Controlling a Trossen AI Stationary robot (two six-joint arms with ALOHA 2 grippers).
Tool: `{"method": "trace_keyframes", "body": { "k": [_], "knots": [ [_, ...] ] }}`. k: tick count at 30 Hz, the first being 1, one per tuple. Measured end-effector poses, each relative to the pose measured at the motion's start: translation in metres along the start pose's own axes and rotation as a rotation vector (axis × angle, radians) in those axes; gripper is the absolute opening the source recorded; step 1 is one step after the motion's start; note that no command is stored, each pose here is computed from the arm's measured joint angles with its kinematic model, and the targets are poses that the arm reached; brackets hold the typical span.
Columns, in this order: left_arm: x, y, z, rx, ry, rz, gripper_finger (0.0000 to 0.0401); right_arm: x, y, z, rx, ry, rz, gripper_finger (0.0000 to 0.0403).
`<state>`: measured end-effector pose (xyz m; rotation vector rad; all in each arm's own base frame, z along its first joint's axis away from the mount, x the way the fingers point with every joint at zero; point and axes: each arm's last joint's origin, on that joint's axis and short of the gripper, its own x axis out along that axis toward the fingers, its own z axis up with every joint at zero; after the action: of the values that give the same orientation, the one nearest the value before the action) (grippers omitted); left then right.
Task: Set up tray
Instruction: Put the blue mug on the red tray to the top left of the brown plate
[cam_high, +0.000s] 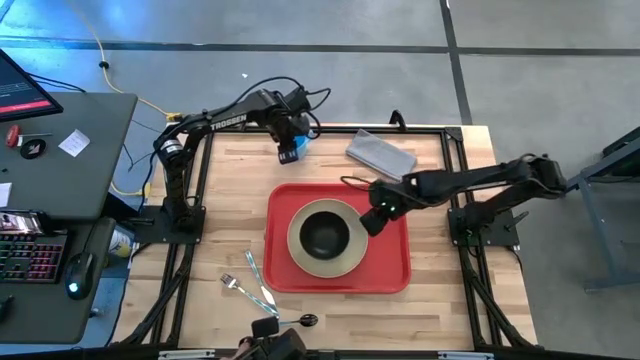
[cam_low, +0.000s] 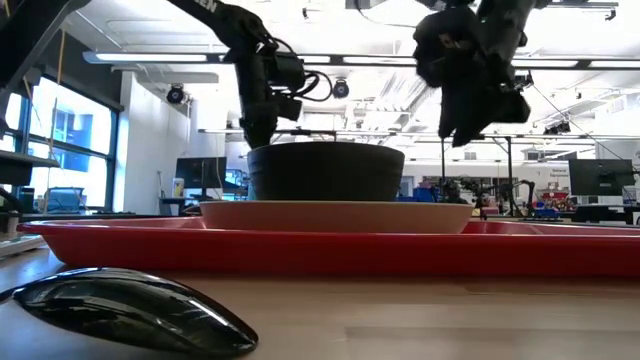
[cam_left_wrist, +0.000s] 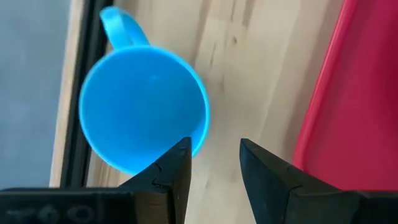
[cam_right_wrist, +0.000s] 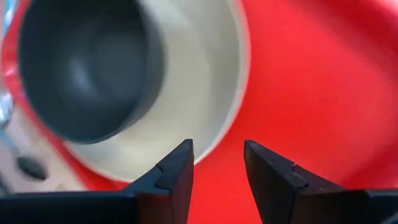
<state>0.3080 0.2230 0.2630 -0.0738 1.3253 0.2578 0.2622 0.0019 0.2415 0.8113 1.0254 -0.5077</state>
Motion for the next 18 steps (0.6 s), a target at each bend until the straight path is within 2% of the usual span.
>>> {"method": "trace_keyframes", "body": {
  "k": [5,9,13,18],
  "knots": [
    [0.007,-0.001,-0.003,0.034,0.015,-0.01,0.0168,-0.018,-0.015,0.002,0.03,-0.054,-0.082,0.0133],
    [0.012,-0.002,-0.003,0.045,-0.016,-0.036,0.0168,-0.026,-0.024,0.006,0.046,-0.067,-0.103,0.0133],
    [0.017,-0.004,-0.003,0.114,-0.045,-0.069,0.0168,-0.029,-0.031,0.009,0.052,-0.062,-0.118,0.0133],
    [0.018,-0.001,-0.002,0.166,-0.037,0.013,0.0168,-0.029,-0.033,0.011,0.062,-0.06,-0.122,0.0133]
  ]
}}
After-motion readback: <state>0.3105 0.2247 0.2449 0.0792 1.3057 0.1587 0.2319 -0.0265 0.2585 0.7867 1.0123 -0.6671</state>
